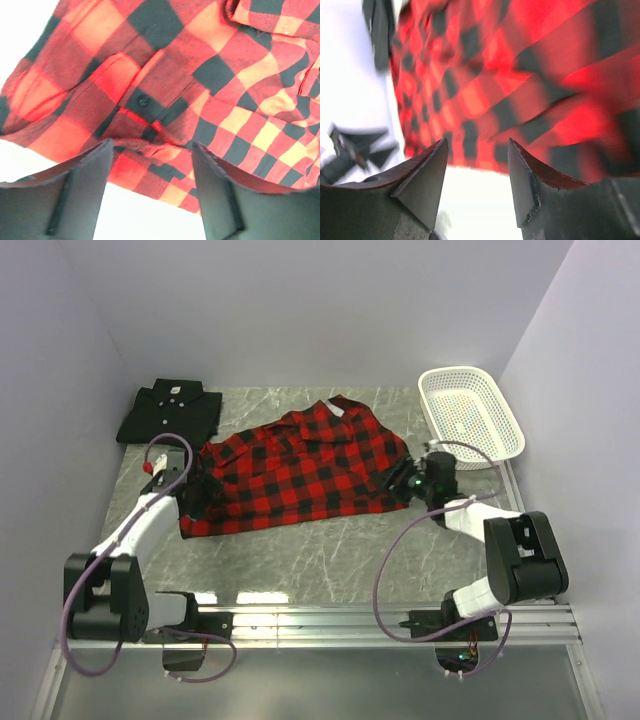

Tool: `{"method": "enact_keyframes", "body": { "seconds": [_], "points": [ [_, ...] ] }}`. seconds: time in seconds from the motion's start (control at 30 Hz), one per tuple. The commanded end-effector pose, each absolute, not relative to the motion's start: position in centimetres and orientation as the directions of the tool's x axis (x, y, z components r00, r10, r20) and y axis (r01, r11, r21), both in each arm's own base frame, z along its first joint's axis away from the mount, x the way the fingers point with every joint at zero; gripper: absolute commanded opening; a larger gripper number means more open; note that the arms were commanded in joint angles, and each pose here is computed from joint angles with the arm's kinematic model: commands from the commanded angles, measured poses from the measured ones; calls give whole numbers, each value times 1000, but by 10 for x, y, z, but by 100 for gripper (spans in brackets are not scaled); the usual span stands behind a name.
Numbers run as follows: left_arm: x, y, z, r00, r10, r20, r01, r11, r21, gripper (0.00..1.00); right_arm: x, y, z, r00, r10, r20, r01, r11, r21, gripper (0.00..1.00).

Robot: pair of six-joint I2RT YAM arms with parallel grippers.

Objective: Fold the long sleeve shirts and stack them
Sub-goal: Fold the shirt

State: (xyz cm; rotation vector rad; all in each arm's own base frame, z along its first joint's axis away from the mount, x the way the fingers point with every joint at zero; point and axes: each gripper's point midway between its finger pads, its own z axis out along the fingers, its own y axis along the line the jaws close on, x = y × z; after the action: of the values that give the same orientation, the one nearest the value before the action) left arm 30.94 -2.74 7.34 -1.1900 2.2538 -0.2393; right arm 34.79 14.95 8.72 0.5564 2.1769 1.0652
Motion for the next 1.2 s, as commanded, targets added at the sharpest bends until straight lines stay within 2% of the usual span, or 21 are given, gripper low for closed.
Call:
{"method": "enact_keyframes", "body": {
  "seconds": [0.0, 0.1, 0.2, 0.23, 0.27, 0.33, 0.43, 0.63, 0.8, 1.1, 1.17],
  "points": [
    [286, -16, 65, -428, -794, -432, -725, 587, -360, 68, 325, 213, 110, -811, 450, -375, -91, 536, 839, 57],
    [279, -10, 53, -400, -805, -438, -749, 563, -350, 58, 310, 260, 114, -862, 359, -357, -166, 465, 870, 53],
    [275, -3, 41, -364, -828, -427, -790, 518, -329, 52, 310, 281, 100, -890, 322, -323, -149, 465, 873, 43],
    [275, 0, 38, -350, -835, -425, -800, 502, -328, 50, 312, 282, 94, -895, 319, -311, -137, 466, 874, 35],
    [272, 1, 32, -330, -849, -413, -817, 475, -326, 47, 311, 285, 82, -910, 315, -269, -100, 463, 881, 31],
    [270, 4, 28, -308, -864, -399, -830, 449, -330, 44, 313, 287, 76, -915, 312, -255, -90, 458, 885, 25],
    [260, 16, 18, -255, -889, -380, -869, 383, -314, 40, 316, 280, 51, -919, 317, -236, -38, 525, 850, 22],
    [246, 24, 2, -212, -919, -331, -906, 312, -287, 37, 316, 240, 18, -907, 377, -188, 89, 606, 790, 21],
    [237, 22, -9, -203, -942, -267, -923, 275, -270, 36, 318, 174, 11, -850, 493, -187, 222, 657, 721, 21],
    [228, 29, -5, -143, -958, -249, -938, 211, -274, 37, 316, 98, 18, -752, 586, -302, 358, 748, 558, 20],
    [232, 31, 4, -141, -955, -259, -931, 217, -294, 38, 320, 83, 24, -724, 586, -364, 373, 777, 508, 20]
  ]
}}
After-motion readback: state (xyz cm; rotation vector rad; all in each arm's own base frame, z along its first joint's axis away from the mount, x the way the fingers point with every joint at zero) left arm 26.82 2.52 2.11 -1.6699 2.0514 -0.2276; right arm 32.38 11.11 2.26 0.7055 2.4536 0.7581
